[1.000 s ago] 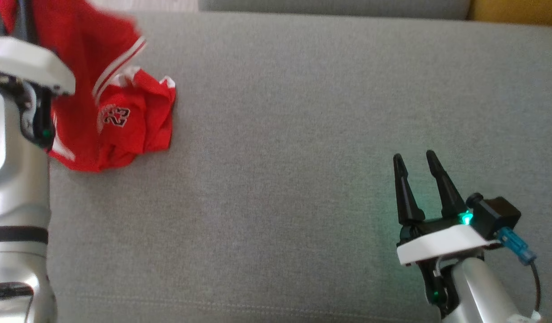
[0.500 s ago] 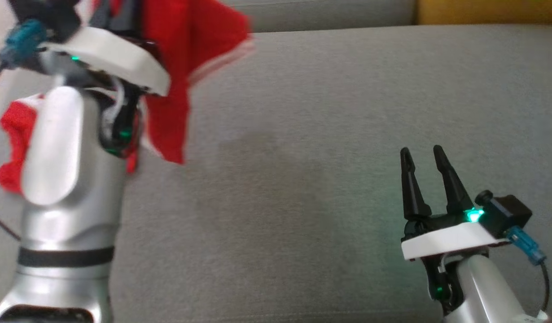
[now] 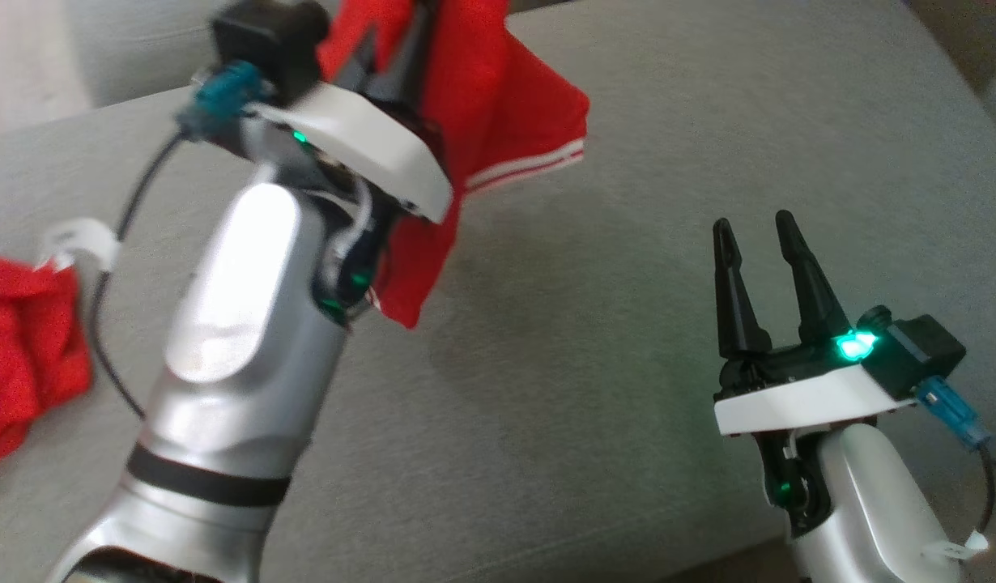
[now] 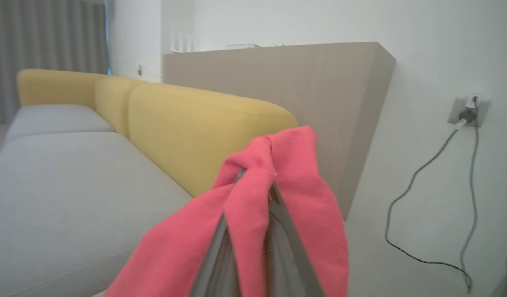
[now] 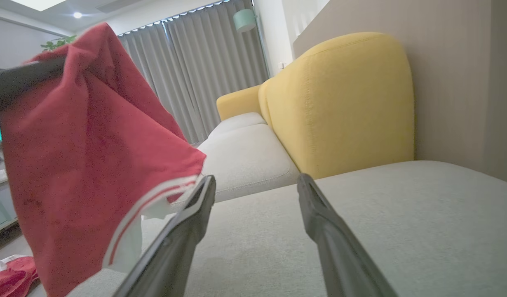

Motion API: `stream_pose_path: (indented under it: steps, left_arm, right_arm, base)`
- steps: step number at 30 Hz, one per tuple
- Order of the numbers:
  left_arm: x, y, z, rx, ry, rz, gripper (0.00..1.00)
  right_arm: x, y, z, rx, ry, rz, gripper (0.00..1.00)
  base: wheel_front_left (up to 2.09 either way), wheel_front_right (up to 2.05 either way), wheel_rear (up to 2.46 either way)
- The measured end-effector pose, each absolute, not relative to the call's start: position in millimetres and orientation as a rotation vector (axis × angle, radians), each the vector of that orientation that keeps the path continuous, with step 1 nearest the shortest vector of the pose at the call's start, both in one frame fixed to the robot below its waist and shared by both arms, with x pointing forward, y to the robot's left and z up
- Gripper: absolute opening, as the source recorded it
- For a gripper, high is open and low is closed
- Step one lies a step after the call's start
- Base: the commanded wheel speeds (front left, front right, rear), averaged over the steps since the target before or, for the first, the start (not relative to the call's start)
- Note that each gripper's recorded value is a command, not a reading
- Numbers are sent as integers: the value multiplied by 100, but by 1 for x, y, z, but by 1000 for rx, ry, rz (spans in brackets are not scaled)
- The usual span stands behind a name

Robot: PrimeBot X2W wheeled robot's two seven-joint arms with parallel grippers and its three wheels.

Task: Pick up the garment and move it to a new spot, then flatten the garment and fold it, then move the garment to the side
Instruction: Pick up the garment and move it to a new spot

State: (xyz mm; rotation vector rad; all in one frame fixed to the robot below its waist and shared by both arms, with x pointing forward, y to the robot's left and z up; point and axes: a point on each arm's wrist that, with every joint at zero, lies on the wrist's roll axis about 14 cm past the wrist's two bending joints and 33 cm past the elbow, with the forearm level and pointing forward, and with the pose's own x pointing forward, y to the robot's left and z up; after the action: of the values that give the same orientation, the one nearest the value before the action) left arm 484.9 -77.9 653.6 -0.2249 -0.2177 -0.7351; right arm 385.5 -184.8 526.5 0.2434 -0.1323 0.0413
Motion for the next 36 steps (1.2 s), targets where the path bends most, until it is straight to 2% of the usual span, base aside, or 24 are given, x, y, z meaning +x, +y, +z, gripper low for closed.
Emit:
stream_pose_path:
  steps: [4,5,6,7,11,15,23,29,36]
  left_arm:
    - [477,-117,618,-269,-91,-796,0]
    - [476,-124,605,-260,-55,-803,9]
    - [475,-129,593,-255,-21,-808,50]
    - [474,-133,580,-248,12,-815,100]
    - [478,-130,544,-217,89,-794,100]
    - [489,-103,532,-189,77,-718,100]
    - [508,-8,539,-152,-29,-517,100]
    - [482,58,518,-143,-8,-382,100]
    - [418,127,502,-190,-9,-180,100]
  right_arm:
    - [376,-205,526,233,-133,-20,100]
    - [374,-208,525,230,-129,-31,100]
    - [373,-211,523,230,-125,-41,100]
    - [372,-213,521,232,-121,-48,100]
    - [374,-217,517,236,-110,-62,100]
    - [380,-214,516,243,-110,-51,100]
    - [393,-195,513,236,-102,5,100]
    - [388,-183,498,234,-56,33,100]
    - [393,-168,489,228,-25,72,100]
  base:
    - [0,0,0]
    - [0,0,0]
    - [0,0,0]
    - [0,0,0]
    - [0,0,0]
    - [0,0,0]
    - [0,0,0]
    - [0,0,0]
    - [0,0,0]
